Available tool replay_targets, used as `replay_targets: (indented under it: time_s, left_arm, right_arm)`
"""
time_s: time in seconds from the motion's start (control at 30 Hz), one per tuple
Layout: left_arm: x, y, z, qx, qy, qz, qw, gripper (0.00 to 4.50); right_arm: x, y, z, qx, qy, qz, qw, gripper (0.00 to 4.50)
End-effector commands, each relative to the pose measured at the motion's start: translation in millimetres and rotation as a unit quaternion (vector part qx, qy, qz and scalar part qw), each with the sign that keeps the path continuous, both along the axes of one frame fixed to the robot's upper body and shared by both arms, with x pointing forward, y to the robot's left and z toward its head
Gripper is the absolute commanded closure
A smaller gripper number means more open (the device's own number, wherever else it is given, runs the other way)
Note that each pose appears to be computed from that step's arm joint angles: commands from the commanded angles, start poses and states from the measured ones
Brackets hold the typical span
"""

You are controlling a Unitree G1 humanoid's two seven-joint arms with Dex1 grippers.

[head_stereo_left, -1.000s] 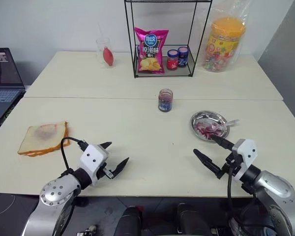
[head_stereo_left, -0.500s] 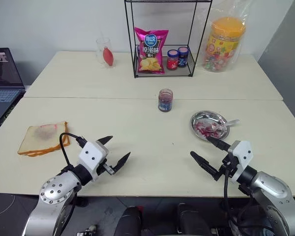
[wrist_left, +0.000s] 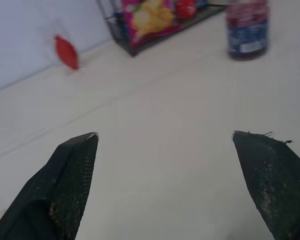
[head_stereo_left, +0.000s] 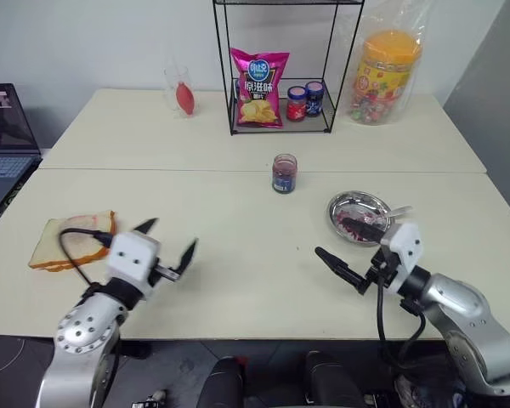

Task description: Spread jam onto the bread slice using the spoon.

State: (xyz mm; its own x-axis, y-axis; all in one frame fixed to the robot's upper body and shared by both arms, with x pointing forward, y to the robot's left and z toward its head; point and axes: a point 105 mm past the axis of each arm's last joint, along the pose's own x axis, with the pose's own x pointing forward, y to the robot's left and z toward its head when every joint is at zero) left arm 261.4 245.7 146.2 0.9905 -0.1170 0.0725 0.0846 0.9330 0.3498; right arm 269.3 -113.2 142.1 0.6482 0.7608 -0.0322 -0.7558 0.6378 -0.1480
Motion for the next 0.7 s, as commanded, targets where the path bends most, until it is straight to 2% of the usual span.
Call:
replay_targets:
  time_s: [0.03,0.17,0.27,0.33,0.4,0.5,0.57,0.7]
  left_arm:
    - [-16,45,22,-0.038,-0.052,0.125,0.99,0.0]
    - [-41,100,13,-0.103,-0.047,0.255,0.96,0.0]
    - [-55,130,8,-0.144,-0.048,0.316,0.936,0.0]
    - [-60,149,4,-0.194,-0.049,0.34,0.919,0.0]
    - [-57,159,-1,-0.249,-0.039,0.341,0.906,0.0]
    - [-51,170,-3,-0.286,-0.028,0.339,0.896,0.0]
    - [-49,173,-3,-0.286,-0.022,0.342,0.895,0.0]
    - [-34,179,-15,-0.338,0.01,0.333,0.88,0.0]
  right_arm:
    - [4,18,16,0.011,-0.008,0.048,0.999,0.1]
    - [11,37,31,0.006,-0.018,0.101,0.995,0.1]
    - [10,49,36,-0.002,-0.011,0.142,0.99,0.1]
    - [3,64,38,-0.029,-0.007,0.197,0.98,0.1]
    - [1,77,43,-0.054,-0.003,0.231,0.971,0.1]
    - [-3,90,52,-0.061,0.012,0.275,0.959,0.1]
    - [-2,90,52,-0.068,0.016,0.275,0.959,0.1]
    - [2,93,51,-0.085,0.001,0.271,0.959,0.1]
